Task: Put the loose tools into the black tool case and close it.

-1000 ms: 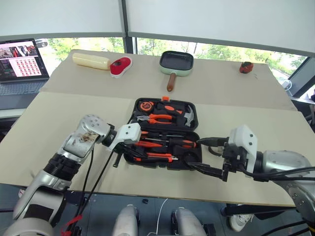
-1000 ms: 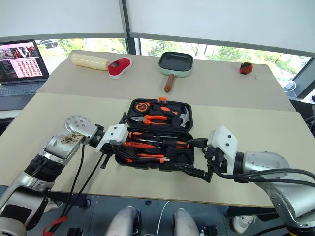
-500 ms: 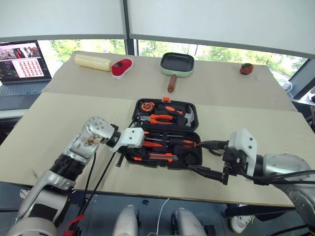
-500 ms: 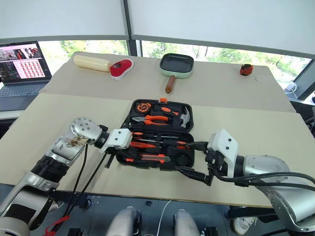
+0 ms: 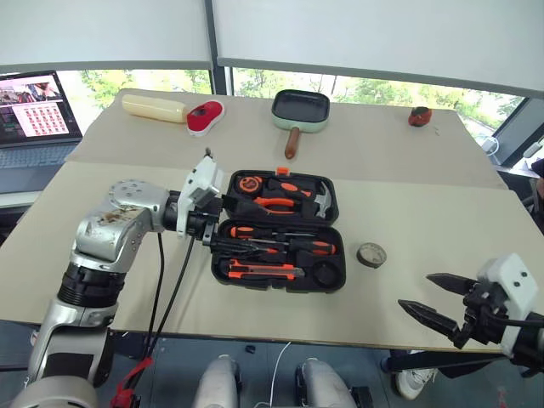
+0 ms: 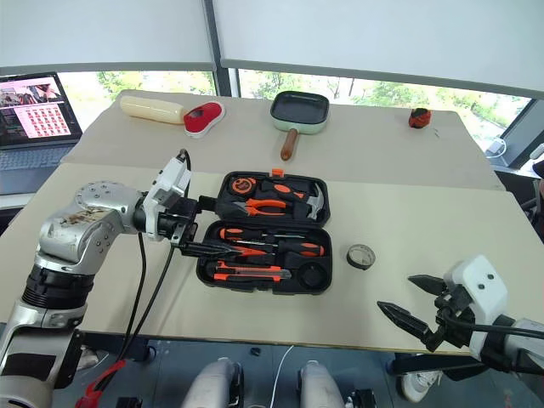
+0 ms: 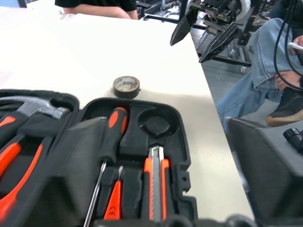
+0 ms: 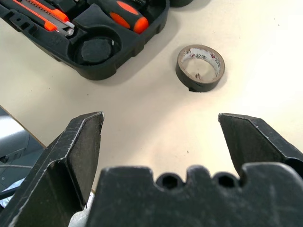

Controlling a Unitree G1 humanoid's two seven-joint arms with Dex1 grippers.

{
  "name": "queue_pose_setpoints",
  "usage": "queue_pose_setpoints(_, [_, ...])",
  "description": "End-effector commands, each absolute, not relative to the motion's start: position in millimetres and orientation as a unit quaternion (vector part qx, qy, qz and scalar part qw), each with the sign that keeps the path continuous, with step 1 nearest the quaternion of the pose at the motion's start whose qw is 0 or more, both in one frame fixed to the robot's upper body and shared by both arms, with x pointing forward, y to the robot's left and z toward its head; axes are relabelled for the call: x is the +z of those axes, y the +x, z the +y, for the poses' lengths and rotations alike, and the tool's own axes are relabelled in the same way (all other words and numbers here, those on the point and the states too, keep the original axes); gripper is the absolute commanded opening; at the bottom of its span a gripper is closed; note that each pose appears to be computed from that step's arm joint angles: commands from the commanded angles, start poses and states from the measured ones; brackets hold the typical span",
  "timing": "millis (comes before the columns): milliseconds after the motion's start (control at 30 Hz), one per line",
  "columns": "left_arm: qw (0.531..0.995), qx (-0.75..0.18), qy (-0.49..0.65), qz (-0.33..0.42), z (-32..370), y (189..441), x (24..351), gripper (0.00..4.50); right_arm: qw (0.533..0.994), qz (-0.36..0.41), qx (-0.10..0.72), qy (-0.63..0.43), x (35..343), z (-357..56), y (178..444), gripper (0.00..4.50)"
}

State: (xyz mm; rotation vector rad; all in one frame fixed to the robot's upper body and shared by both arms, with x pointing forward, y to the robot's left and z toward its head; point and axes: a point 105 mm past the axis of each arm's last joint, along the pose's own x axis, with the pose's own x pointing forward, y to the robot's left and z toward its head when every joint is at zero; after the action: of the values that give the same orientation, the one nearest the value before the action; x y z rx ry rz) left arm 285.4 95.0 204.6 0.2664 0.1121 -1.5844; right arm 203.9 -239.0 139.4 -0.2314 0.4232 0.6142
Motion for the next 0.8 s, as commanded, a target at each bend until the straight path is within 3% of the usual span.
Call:
queue_pose_setpoints(33, [0.683, -0.718, 0.132, 0.028, 88.3, 280.4, 212.8, 4.47, 0.925, 0.199, 0.290, -0.144, 139.6, -239.1, 222.2, 4.50])
queue_pose_setpoints(367, [0.699, -0.698, 0.154, -0.011, 80.9, 284.6, 212.6, 4.47, 0.913, 0.194, 0.318, -0.167, 111.2, -201.4, 285.3, 4.50])
queue_pose_setpoints(500, [0.704, -0.694, 0.151, -0.016, 80.6, 285.4, 215.0, 4.50, 0.903, 0.210, 0.326, -0.188, 93.2, -197.7, 288.7, 3.52])
queue_pose_setpoints(800, [0.705, -0.693, 0.153, -0.007, 85.2, 283.2, 213.0, 4.50, 0.905, 0.206, 0.317, -0.195, 85.9, -198.1, 290.9, 0.36])
